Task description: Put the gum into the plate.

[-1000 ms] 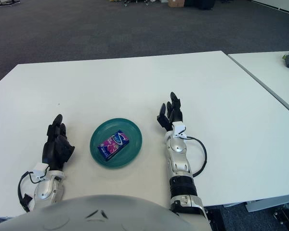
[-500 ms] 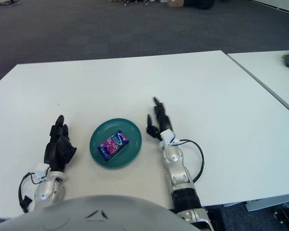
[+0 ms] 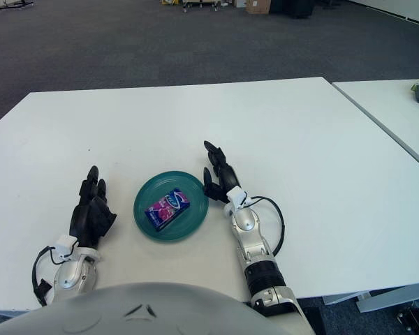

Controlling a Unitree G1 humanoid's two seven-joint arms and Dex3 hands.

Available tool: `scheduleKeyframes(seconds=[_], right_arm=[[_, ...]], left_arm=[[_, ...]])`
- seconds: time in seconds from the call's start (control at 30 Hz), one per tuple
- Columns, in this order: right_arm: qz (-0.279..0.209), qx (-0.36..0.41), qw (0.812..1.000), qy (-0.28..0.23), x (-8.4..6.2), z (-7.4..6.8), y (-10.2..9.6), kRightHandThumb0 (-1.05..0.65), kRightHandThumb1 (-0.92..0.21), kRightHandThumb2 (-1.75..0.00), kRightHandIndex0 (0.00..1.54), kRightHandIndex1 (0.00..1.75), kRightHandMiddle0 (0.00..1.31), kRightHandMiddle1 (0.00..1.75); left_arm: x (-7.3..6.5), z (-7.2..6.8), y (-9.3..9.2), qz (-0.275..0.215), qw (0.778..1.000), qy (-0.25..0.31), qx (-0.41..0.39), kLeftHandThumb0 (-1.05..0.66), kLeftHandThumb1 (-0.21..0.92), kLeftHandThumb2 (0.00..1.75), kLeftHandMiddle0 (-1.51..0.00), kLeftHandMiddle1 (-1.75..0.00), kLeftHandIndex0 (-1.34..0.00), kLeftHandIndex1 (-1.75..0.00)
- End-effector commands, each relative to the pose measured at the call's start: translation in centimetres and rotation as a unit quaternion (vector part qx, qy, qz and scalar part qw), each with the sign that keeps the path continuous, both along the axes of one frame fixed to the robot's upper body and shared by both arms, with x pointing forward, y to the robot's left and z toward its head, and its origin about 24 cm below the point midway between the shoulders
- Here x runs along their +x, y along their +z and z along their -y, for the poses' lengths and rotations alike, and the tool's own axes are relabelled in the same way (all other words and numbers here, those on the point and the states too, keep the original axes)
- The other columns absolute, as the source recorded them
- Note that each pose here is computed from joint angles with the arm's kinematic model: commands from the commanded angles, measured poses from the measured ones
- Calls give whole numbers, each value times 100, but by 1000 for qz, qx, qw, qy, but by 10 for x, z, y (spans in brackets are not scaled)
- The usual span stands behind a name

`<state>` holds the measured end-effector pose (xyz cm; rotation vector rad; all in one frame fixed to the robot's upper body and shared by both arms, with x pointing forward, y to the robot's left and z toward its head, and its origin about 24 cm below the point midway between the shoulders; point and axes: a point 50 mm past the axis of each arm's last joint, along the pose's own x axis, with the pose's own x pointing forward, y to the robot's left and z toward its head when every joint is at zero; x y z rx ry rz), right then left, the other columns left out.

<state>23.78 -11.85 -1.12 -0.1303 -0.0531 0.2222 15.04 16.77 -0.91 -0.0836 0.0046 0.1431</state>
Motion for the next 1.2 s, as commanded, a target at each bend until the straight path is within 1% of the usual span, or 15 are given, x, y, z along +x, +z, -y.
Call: scheduleKeyframes(seconds=[0.0, 0.13, 0.3, 0.43, 0.73, 0.97, 1.17], right_arm=[[-73, -33, 997, -11, -32, 17, -39, -85, -92, -98, 7, 1, 0, 35], [-75, -18, 997, -6, -33, 14, -39, -88, -92, -96, 9, 2, 0, 40], [-72, -24, 997, -7, -33, 12, -38, -91, -92, -95, 11, 2, 0, 45], [-73, -22, 997, -13, -33, 12, -37, -93, -92, -95, 12, 2, 0, 46], [-75, -21, 997, -15, -31, 13, -39, -95, -92, -96, 10, 0, 0, 40], [-67, -22, 997, -21, -32, 12, -39, -93, -92, -97, 11, 1, 0, 36], [-68, 2, 997, -39, -32, 10, -40, -88, -92, -97, 11, 1, 0, 34]], left_arm=[[2, 1, -1, -1, 1000, -16, 9, -105, 92, 100, 0, 0, 0, 0], [2, 2, 0, 5, 1000, -23, 10, -105, 92, 101, 0, 0, 0, 0], [2, 2, 1, 12, 999, -29, 7, -105, 92, 104, 0, 0, 0, 0], [2, 2, 1, 17, 999, -34, 7, -105, 92, 106, 0, 0, 0, 0], [2, 2, 1, 21, 999, -33, 17, -105, 92, 107, 0, 0, 0, 0], [2, 1, 0, 20, 999, -30, 15, -105, 92, 107, 0, 0, 0, 0], [4, 2, 0, 26, 999, -30, 3, -105, 92, 105, 0, 0, 0, 0]])
